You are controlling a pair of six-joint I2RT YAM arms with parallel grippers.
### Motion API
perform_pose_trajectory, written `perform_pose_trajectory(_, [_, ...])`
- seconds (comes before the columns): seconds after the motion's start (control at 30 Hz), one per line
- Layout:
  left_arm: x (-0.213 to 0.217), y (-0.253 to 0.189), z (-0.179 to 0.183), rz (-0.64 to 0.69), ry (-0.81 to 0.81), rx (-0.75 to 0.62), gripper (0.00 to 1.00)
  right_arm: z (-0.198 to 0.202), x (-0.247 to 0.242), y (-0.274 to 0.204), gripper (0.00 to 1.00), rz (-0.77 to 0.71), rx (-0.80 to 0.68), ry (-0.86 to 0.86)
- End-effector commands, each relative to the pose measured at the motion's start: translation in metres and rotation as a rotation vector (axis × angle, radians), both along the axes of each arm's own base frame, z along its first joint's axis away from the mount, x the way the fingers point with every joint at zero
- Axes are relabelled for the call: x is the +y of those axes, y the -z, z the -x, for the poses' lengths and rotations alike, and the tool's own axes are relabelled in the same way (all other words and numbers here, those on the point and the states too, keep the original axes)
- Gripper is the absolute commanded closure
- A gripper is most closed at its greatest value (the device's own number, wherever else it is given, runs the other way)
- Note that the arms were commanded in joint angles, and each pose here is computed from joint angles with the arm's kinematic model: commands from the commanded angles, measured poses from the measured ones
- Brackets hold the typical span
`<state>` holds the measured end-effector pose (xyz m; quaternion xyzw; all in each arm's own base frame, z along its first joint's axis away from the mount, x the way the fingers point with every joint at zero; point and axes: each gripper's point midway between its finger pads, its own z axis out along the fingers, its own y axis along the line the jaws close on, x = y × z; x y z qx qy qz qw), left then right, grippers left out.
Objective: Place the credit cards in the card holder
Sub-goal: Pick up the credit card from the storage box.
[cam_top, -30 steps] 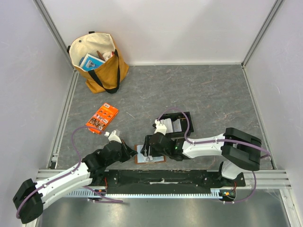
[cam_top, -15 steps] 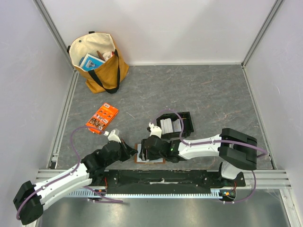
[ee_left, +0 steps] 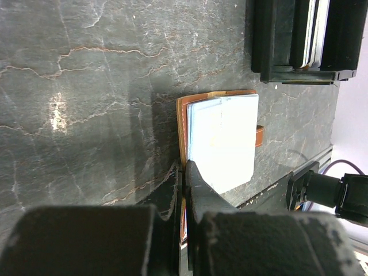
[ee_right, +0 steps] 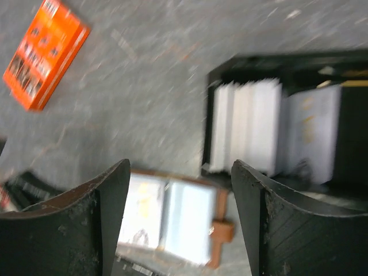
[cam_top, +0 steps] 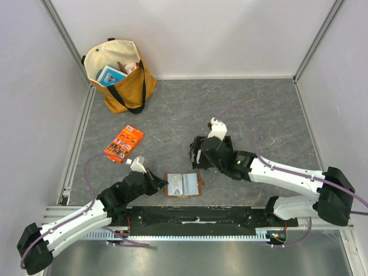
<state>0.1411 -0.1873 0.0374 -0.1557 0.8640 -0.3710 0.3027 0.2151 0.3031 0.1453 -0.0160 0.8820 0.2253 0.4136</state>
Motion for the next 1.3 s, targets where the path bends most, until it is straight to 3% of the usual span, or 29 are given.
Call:
perform_pose_trajectory(0.0, [0.005,0.006,0.001,-0.033,-0.003,0.008,0.98,-0.039,-0.04,0.002,0.2,0.102,-0.009,0.053])
perform_pose_trajectory(0.27, [0.004,0.004,0.001,-0.029,0.003,0.004,0.98,-0.078,-0.044,0.039,0.17,0.024,0.111,0.018])
perform_pose_trajectory(0.53, [0.004,0.003,0.0,-0.033,0.002,0.002,0.98,-0.081,-0.039,0.07,0.14,-0.084,0.209,0.003])
perform_pose_trajectory(0.63, [0.003,0.002,0.0,-0.034,0.004,0.002,0.98,-0.078,-0.032,0.069,0.13,-0.158,0.225,-0.023])
perform_pose_trajectory(1.27, [0.001,0.004,0.0,-0.038,0.008,0.009,0.98,-0.074,-0.028,0.045,0.17,-0.264,0.209,-0.059])
